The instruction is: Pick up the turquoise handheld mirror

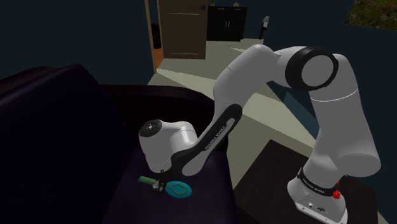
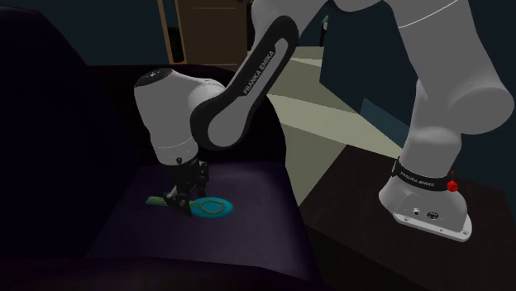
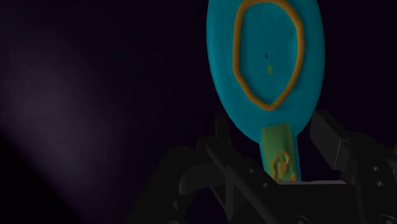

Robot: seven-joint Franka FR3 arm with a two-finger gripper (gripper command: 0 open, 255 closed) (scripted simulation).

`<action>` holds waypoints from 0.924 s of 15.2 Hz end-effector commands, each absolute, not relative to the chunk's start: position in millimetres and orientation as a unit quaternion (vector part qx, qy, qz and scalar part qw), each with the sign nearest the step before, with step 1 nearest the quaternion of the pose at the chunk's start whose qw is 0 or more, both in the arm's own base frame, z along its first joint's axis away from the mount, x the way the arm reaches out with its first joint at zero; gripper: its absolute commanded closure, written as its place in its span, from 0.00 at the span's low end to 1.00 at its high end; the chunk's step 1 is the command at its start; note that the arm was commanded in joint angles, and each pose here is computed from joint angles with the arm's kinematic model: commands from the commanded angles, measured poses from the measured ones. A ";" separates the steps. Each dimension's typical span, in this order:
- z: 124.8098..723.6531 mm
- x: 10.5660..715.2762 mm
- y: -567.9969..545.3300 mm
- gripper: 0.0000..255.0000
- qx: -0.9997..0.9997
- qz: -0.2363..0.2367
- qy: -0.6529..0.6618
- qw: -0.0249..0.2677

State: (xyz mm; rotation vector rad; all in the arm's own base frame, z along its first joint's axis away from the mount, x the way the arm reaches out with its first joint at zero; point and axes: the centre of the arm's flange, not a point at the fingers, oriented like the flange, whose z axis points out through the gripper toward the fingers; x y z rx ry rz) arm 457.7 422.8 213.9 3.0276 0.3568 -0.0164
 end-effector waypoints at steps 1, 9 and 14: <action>222.8 458.0 422.8 1.00 0.992 -0.005 0.117 0.046; 265.1 458.0 422.8 1.00 0.992 -0.005 0.117 0.046; 281.7 458.0 422.8 1.00 0.992 -0.005 0.117 0.046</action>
